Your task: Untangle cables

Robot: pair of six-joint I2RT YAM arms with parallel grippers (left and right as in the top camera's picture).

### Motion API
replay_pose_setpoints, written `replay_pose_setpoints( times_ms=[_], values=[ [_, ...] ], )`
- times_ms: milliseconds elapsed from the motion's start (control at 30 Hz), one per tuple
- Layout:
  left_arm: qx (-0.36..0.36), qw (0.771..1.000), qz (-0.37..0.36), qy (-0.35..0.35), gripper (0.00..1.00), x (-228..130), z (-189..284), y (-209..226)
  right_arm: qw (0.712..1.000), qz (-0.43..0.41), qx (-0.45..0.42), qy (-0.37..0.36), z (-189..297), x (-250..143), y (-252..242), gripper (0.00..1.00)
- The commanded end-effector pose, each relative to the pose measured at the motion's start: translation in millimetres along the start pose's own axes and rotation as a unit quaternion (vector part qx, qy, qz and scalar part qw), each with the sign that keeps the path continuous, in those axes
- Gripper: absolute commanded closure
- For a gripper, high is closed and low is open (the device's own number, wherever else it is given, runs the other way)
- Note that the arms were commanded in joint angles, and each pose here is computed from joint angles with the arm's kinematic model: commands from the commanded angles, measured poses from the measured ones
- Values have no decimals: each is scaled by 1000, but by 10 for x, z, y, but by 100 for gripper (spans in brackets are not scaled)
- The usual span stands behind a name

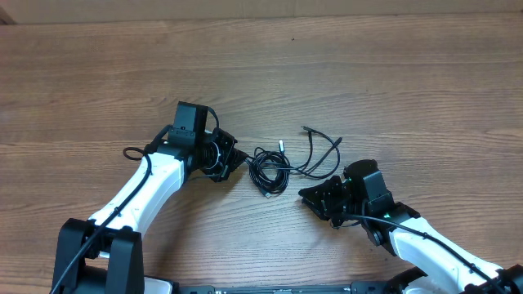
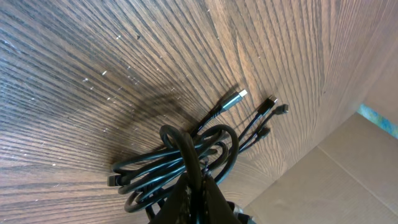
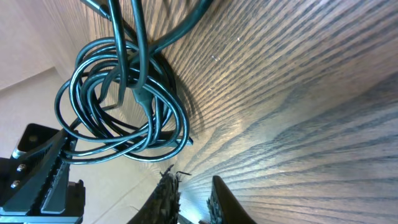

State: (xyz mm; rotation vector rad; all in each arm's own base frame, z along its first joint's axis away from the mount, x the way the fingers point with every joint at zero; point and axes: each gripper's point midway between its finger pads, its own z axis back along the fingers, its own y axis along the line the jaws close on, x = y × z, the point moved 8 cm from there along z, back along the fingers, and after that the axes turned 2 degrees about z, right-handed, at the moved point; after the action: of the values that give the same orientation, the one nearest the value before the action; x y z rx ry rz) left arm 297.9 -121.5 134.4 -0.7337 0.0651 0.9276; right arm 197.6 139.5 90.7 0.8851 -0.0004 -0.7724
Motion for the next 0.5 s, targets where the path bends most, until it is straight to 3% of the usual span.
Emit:
replay_pose_setpoints(
  times_ms=[0,167,200,267,333,367,467],
  values=[
    [2,1000,0,-4,96,13,-21,-9,1000,5,-1,-9,1,14,-16,79],
    [27,1000,-5,-12,95,5,-29,70,1000,16,0,-9,1,15,-15,67],
    [40,999,-2,-23,91,12,-31,107,1000,16,-1,-9,1,14,-17,64],
    [62,997,2,-41,75,21,-33,167,1000,18,-1,-9,1,15,-16,61],
    [88,994,2,-60,46,8,-44,232,1000,18,-1,-11,1,19,-17,56],
    [94,994,0,-61,36,-10,-53,245,1000,17,-1,-13,1,22,-18,55],
    [99,993,-8,-60,29,-55,-78,246,1000,18,-2,-16,1,29,-18,52]
  ],
)
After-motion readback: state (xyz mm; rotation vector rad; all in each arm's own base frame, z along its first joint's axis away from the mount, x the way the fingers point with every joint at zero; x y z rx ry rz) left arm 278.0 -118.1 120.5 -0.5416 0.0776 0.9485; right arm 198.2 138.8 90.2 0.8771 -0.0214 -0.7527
